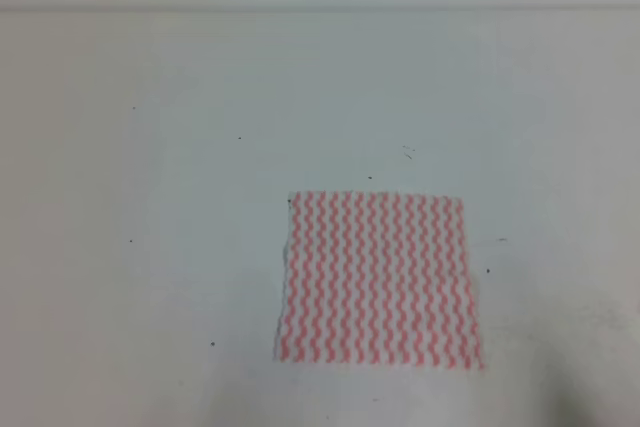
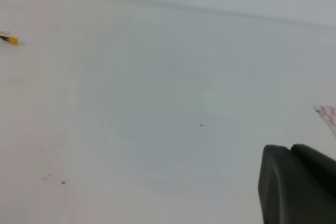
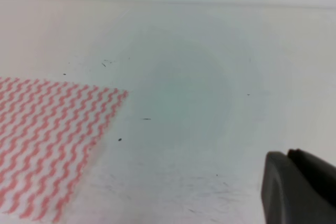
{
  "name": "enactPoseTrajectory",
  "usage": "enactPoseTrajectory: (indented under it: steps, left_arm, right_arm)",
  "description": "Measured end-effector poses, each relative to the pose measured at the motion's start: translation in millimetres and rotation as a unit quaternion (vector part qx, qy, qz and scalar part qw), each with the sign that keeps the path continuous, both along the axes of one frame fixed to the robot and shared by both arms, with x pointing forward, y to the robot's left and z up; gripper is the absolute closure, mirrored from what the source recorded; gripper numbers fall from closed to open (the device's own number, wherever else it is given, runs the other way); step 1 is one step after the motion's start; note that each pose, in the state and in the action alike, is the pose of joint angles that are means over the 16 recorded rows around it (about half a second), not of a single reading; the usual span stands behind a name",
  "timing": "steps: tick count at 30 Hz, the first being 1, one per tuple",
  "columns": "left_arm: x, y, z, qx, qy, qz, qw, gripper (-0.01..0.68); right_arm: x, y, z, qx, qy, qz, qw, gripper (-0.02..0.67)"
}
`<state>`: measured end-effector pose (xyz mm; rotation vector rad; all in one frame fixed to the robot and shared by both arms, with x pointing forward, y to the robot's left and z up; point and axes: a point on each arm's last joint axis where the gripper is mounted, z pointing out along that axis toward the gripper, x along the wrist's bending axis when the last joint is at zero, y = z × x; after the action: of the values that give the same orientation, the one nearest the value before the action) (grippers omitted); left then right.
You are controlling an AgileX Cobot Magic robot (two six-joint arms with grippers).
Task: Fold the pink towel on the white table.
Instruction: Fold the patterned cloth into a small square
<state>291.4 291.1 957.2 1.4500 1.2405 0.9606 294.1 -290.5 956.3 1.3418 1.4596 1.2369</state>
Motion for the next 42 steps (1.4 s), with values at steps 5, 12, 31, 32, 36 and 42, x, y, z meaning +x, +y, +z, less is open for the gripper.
enactPoseTrajectory:
  steps: [5,12,31,32,36,42]
  left_arm:
    - [0.0,0.1,-0.9,0.001,-0.003,0.0,1.0,0.676]
    - [-0.1,0.1,-1.0,0.001,-0.004,0.0,1.0,0.676]
    - [0.1,0.0,0.5,0.0,-0.001,0.0,1.0,0.676]
    - [0.1,0.0,0.2,0.0,-0.001,0.0,1.0,0.676]
    - [0.0,0.1,-0.4,0.001,-0.003,0.0,1.0,0.676]
    - [0.1,0.1,-0.1,0.001,-0.004,0.0,1.0,0.676]
  right_arm:
    - [-0.1,0.0,0.4,0.0,0.0,0.0,1.0,0.667]
    - [-0.1,0.0,0.4,0.0,0.0,0.0,1.0,0.667]
    - [-0.1,0.0,0.4,0.0,0.0,0.0,1.0,0.667]
    - [0.0,0.0,0.0,0.0,0.0,0.0,1.0,0.667]
    - [-0.1,0.0,0.8,0.0,-0.001,0.0,1.0,0.667]
    - [-0.2,0.0,1.2,0.0,-0.001,0.0,1.0,0.667]
